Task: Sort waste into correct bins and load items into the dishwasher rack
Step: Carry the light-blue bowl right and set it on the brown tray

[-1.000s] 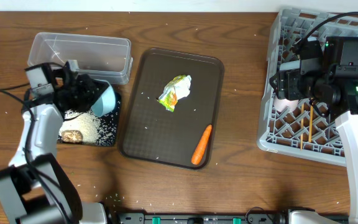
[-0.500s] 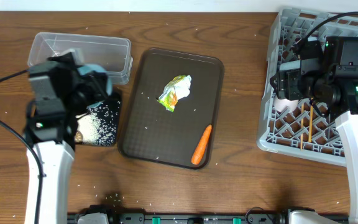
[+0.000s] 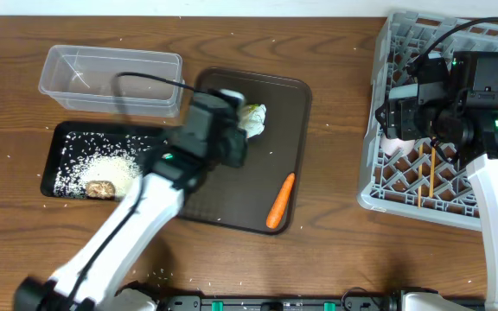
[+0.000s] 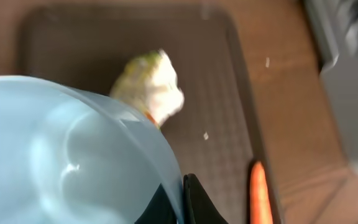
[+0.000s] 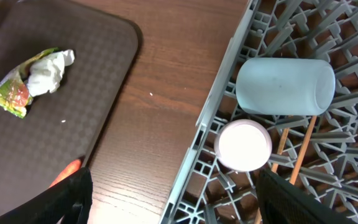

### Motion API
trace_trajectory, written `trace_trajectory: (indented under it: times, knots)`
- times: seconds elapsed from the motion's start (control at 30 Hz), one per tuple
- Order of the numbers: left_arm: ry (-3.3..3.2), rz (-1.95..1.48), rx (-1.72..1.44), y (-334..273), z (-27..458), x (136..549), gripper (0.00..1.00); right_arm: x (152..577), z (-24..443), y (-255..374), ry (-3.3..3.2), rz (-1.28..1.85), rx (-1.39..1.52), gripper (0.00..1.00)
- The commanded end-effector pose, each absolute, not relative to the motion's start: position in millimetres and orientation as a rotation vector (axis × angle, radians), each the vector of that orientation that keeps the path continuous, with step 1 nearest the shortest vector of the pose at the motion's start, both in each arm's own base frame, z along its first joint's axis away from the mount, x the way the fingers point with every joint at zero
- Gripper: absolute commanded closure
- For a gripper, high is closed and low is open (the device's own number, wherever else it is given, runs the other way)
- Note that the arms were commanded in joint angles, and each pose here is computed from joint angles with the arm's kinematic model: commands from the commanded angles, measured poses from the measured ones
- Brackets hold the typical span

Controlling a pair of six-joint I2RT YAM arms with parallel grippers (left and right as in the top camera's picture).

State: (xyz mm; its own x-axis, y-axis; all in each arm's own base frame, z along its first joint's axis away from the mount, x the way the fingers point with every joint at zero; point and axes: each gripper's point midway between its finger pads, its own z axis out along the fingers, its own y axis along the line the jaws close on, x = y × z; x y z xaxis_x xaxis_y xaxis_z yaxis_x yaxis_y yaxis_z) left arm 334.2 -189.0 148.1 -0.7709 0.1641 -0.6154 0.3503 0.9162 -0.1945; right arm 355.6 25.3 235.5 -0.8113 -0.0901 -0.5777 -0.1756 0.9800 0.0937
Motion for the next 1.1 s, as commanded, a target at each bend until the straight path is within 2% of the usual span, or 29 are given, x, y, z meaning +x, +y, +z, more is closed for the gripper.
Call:
trace_trajectory:
  times: [0.0, 0.2, 0.27, 0.37, 0.57, 0.83, 0.97, 1.07]
  knots:
    - [2.512, -0.318, 0.438, -198, 122, 332, 0.94, 355, 235, 29, 2.525, 0.207, -0.173, 0.24]
    - [2.598, -0.323, 0.486, -212, 92, 321, 0.93, 355, 236, 33, 2.517, 0.235, -0.182, 0.22]
    - [2.591, -0.328, 0.489, -214, 93, 321, 0.74, 356, 239, 41, 2.498, 0.293, -0.203, 0.21]
    - [2.584, -0.356, 0.415, -214, 102, 323, 0.41, 359, 244, 57, 2.463, 0.41, -0.243, 0.22]
    - [2.468, -0.412, 0.344, -210, 164, 328, 0.2, 374, 227, 87, 2.492, 0.554, -0.216, 0.24]
    - [2.259, -0.4, 0.097, -137, 247, 339, 0.17, 381, 172, 171, 2.581, 0.748, -0.408, 0.25]
    - [2.25, -0.339, -0.033, -94, 252, 343, 0.16, 377, 135, 216, 2.642, 0.797, -0.489, 0.27]
    - [2.288, -0.3, -0.099, -74, 243, 343, 0.16, 372, 109, 244, 2.695, 0.832, -0.492, 0.32]
